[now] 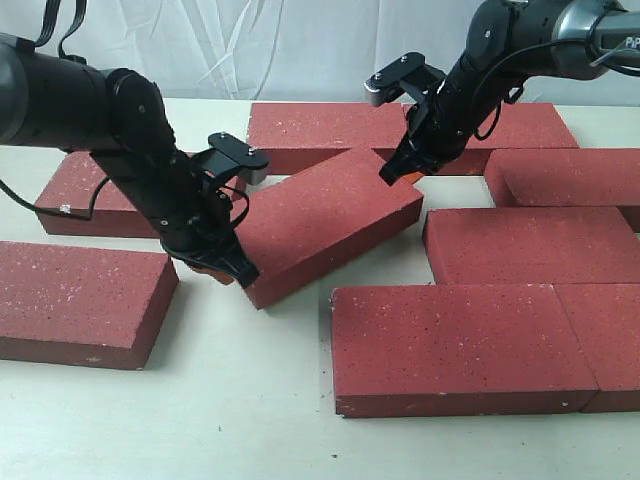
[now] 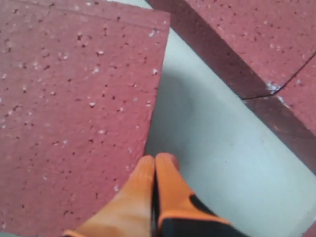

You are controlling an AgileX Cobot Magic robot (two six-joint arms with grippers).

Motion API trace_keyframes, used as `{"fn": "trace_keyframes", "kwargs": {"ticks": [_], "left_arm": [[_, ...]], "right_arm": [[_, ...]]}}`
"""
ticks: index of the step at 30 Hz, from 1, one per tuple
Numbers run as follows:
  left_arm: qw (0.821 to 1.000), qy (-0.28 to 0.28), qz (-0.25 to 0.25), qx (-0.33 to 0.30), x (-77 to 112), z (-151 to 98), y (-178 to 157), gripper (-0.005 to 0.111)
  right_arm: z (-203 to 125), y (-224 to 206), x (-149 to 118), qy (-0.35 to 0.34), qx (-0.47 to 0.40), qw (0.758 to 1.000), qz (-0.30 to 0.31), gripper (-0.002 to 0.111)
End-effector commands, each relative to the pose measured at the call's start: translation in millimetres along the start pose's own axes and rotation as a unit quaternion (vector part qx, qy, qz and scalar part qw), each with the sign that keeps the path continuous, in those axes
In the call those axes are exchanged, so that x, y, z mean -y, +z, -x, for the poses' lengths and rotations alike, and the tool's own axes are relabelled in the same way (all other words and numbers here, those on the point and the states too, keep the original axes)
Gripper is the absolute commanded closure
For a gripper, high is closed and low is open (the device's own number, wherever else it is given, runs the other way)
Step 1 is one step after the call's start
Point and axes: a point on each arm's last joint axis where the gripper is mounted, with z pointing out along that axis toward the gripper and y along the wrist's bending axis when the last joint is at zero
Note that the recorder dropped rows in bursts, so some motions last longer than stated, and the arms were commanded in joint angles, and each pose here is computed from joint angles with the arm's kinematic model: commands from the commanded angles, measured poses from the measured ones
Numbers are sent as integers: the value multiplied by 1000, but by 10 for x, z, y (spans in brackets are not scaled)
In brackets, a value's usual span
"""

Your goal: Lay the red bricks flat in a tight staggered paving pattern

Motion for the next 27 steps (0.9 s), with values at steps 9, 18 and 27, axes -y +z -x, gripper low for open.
{"fn": "trace_keyframes", "kwargs": {"ticks": [9,18,27], "left_arm": [[993,-17,33,109,-64,325,-141,107],[994,-10,45,100,-145,328,96,107],[989,-39,79,115,-410,274,-95,107]], "right_arm": [[-70,-48,-65,13,-52,998,16,109],[-31,-60,-99,41,-35,998,28,109],[-41,21,-132,59,-37,996,52,109]]}}
